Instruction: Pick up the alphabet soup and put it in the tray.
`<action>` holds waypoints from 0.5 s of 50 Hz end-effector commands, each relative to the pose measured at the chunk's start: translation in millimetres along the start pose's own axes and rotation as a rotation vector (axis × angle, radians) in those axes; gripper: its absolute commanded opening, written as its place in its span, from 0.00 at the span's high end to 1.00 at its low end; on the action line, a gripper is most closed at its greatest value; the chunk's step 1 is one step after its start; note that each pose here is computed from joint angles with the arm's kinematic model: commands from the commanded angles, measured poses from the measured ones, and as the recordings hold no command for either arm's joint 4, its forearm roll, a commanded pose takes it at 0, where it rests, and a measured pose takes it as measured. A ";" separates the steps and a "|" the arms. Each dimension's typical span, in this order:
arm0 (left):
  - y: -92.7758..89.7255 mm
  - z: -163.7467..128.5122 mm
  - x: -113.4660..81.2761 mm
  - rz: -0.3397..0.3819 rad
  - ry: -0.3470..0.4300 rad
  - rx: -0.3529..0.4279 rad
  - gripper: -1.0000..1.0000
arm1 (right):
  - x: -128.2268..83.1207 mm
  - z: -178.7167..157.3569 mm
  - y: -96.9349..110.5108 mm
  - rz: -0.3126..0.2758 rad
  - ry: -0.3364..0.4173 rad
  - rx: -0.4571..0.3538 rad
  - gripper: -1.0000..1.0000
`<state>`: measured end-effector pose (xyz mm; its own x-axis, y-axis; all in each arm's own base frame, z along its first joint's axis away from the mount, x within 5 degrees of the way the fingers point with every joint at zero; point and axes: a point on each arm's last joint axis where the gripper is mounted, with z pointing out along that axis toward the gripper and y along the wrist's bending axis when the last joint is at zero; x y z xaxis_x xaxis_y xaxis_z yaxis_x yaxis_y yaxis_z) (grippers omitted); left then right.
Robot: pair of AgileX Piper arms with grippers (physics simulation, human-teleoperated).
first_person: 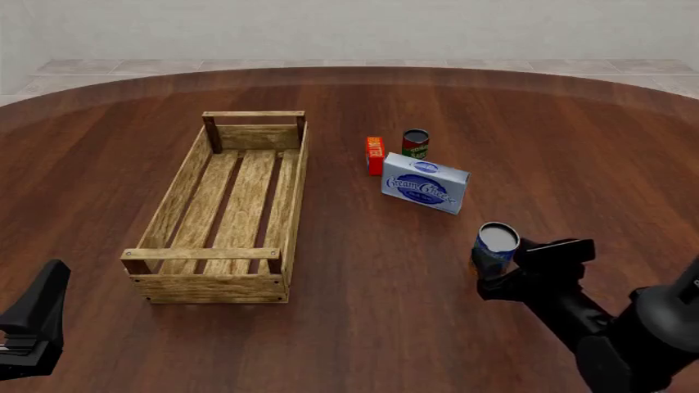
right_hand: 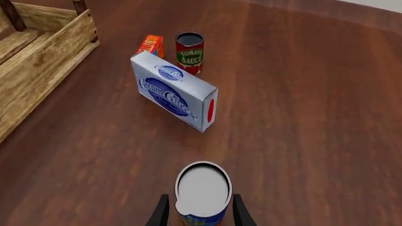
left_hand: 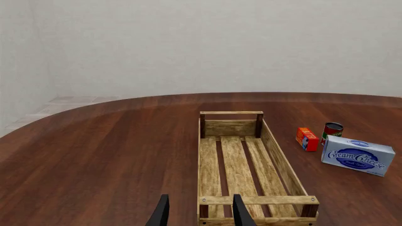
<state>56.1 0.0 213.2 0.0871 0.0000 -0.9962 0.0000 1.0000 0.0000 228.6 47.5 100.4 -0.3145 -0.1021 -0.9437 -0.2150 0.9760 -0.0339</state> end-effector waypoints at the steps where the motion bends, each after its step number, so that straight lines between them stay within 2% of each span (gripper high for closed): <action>1: 0.0 0.0 0.0 0.000 0.000 0.000 0.00 | 2.5 4.6 0.2 0.003 0.009 -0.001 0.00; 22: 0.0 0.0 0.0 0.000 0.000 0.000 0.00 | 6.2 16.8 4.6 -0.010 0.017 -0.017 0.00; 23: 0.0 0.0 0.0 0.000 0.000 0.000 0.00 | 1.1 11.2 4.7 -0.001 -0.001 -0.018 1.00; 25: 0.0 0.0 0.0 0.000 0.000 0.000 0.00 | 3.3 13.6 6.9 0.001 0.007 -0.026 1.00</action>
<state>56.1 0.0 213.2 0.0871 0.0000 -0.9962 0.0000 1.0000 0.0000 238.2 52.3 92.6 -0.3221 -0.1116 -0.9401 -0.2255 0.9735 -0.0383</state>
